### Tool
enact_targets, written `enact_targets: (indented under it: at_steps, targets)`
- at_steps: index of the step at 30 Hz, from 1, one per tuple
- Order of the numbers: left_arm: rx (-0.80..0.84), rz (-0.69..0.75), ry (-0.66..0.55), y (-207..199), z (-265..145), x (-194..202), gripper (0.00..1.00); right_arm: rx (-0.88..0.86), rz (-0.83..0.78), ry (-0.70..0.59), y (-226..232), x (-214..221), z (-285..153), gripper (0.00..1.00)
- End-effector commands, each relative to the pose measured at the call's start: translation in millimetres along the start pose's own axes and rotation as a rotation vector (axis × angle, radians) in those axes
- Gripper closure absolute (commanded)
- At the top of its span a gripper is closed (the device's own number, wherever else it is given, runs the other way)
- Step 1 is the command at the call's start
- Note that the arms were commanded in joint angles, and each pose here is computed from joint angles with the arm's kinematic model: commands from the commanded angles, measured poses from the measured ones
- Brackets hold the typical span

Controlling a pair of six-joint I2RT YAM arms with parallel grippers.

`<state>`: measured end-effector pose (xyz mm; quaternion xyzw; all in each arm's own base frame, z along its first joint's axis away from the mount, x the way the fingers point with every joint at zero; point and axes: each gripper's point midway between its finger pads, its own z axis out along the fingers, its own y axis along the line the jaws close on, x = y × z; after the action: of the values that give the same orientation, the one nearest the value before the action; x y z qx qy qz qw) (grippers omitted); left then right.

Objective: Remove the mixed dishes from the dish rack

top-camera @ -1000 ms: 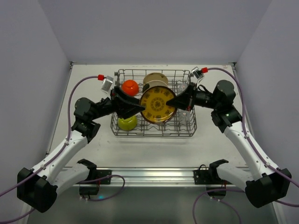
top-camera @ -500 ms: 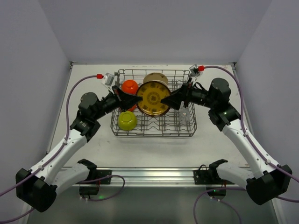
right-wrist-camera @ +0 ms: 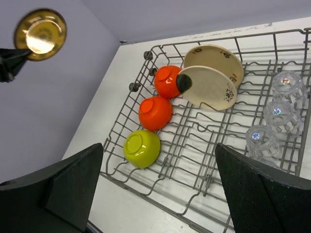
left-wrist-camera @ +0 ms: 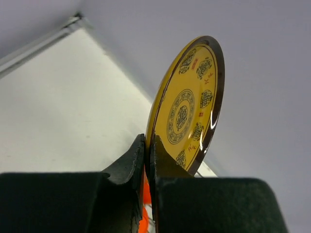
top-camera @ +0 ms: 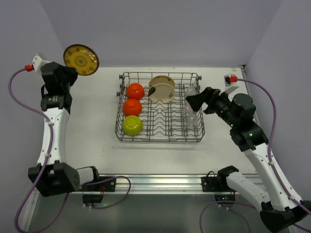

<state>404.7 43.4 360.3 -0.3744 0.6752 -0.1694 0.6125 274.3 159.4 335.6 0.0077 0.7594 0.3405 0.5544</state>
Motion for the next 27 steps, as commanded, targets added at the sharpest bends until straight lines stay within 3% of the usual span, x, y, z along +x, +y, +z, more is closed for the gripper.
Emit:
enact_targets:
  at_steps: [1,4,10,22,27]
  targets:
    - [-0.189,-0.138,0.055,79.6,58.3,22.1,1.00,0.062,-0.015,0.008,-13.9,9.6,-12.8,0.01]
    - [-0.240,-0.161,0.050,119.6,94.8,41.5,1.00,0.048,-0.034,-0.011,-13.5,13.8,-29.1,0.01]
    - [-0.226,-0.153,0.081,156.2,141.0,63.5,1.00,0.007,-0.096,-0.046,-7.9,17.5,-58.7,0.01]
    - [-0.289,-0.191,0.239,212.5,150.5,136.5,1.00,-0.031,-0.132,0.013,-3.0,26.7,-57.5,0.01]
    - [-0.352,-0.187,0.224,229.9,143.0,141.8,0.99,-0.029,-0.137,0.006,-2.7,24.2,-57.9,0.01]
